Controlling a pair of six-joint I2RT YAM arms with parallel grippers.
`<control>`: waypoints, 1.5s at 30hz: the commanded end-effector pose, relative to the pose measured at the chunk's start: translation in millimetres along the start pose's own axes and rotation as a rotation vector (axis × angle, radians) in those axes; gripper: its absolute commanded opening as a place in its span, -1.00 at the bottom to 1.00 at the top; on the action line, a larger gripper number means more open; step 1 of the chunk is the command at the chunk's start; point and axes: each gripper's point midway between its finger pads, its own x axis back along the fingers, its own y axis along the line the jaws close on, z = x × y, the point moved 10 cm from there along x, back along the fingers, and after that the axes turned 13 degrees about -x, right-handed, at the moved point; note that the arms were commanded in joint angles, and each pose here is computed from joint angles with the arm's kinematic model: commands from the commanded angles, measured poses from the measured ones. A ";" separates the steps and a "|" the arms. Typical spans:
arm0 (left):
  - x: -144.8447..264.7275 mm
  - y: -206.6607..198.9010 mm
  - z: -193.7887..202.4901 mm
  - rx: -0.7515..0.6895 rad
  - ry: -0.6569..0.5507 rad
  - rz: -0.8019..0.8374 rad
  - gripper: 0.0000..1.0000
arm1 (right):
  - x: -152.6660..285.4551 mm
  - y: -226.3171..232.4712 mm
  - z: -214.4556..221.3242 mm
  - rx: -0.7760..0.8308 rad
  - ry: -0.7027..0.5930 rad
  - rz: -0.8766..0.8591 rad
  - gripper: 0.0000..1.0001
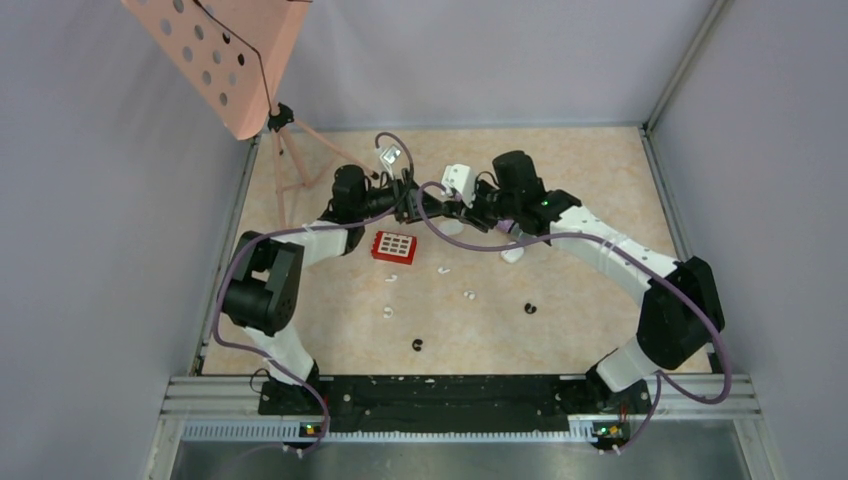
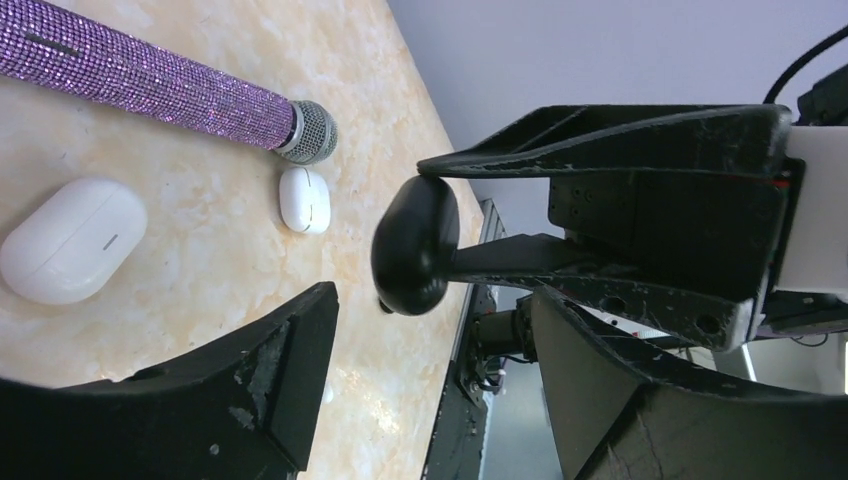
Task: Insert the wireless bluetooth earbuds into the charging case
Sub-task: Pick up the charging case at the center of the board.
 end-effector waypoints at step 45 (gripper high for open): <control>-9.4 -9.5 6.2 -0.735 0.019 0.324 -1.00 | 71.6 -56.0 -50.1 -0.384 -0.091 -0.293 0.65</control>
